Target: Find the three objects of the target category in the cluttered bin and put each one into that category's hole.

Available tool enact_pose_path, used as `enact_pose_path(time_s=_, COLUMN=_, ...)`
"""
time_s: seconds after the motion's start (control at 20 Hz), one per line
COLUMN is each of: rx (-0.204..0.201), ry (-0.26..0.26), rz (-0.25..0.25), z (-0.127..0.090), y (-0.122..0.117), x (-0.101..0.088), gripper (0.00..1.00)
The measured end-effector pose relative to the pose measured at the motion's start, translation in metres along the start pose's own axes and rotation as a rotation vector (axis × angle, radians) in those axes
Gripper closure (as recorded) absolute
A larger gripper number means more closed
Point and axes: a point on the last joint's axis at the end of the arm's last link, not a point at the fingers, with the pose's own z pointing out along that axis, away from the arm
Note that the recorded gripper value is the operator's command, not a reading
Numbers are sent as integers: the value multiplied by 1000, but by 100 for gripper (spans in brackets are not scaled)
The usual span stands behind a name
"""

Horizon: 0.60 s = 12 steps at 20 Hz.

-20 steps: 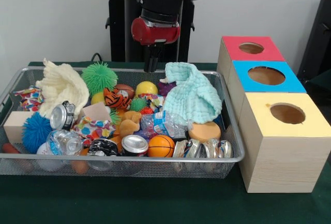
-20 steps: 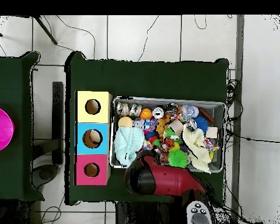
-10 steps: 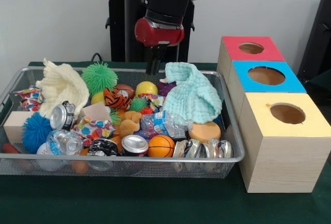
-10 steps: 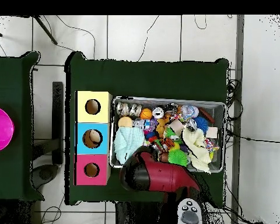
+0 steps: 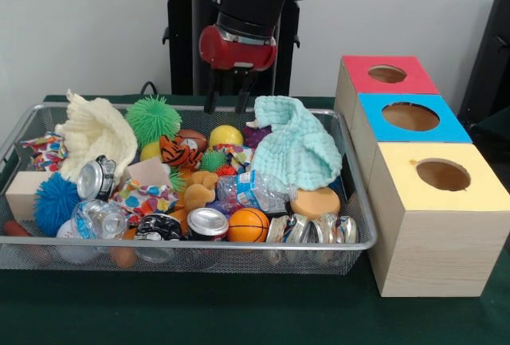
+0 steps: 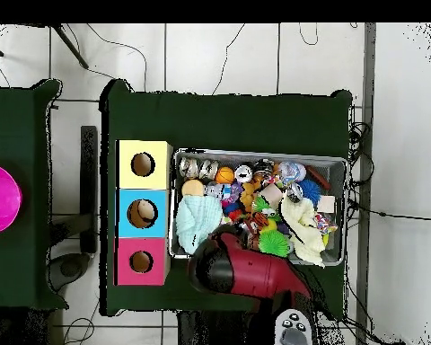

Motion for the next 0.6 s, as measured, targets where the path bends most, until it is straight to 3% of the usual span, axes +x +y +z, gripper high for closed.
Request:
enact_pose_path(time_s=0.45, rx=27, ry=-4, rz=27, z=0, y=-10, x=5, gripper=0)
enact_pose_path(time_s=0.6, rx=33, ry=-15, rz=-12, z=-1, y=-9, x=4, gripper=0)
